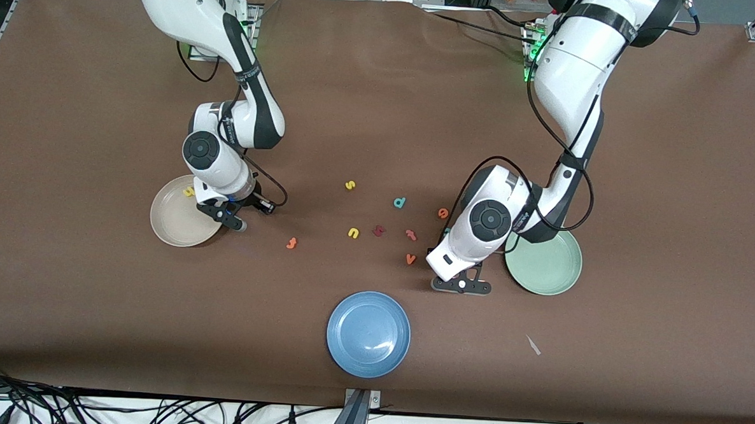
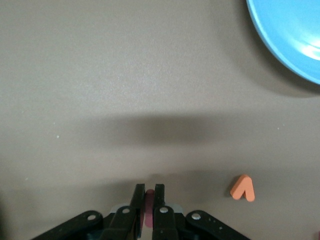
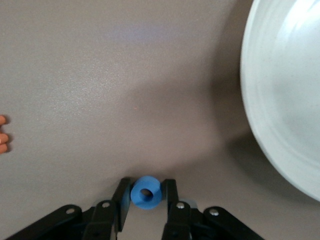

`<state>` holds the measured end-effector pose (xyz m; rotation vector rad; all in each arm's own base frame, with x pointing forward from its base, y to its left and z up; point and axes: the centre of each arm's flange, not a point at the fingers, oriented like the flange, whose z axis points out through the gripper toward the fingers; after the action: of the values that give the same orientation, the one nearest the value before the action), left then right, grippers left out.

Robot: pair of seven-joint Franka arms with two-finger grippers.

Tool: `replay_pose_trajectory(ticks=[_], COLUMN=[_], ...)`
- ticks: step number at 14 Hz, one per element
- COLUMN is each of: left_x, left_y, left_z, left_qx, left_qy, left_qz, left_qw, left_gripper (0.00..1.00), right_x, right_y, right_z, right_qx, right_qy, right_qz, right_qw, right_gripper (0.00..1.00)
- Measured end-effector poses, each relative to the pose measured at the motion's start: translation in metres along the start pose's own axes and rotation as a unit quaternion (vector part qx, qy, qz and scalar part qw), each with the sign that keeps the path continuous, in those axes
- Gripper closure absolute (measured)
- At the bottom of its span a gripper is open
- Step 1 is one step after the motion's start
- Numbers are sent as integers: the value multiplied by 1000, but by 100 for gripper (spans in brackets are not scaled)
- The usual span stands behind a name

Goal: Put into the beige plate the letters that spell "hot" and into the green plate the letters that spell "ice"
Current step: 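Grasp the o with the right gripper while the left gripper grasps the i, then place the o on the white plate while the left gripper places the i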

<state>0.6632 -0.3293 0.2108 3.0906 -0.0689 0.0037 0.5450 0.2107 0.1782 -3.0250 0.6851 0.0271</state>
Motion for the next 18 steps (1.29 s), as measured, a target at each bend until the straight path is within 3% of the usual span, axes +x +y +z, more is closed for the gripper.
replay_pose_trajectory(ticks=[10,15,18], left_x=[3,11,18], left_y=[-14,-70,-122], left_z=[-36,-49,-76], left_qx=[42,61,63], left_qy=[-3,-51,-74], left_qz=[15,16,28], left_qw=[999,997,995], left_gripper=[93,93,93], right_x=[2,14,38], right_y=[-4,-23,-3], right_z=[-2,-27,-40], right_qx=[5,1,-11], right_qy=[0,-29,-41], right_qz=[4,-7,-40], right_qw=[1000,1000,998], right_gripper=[72,72,72])
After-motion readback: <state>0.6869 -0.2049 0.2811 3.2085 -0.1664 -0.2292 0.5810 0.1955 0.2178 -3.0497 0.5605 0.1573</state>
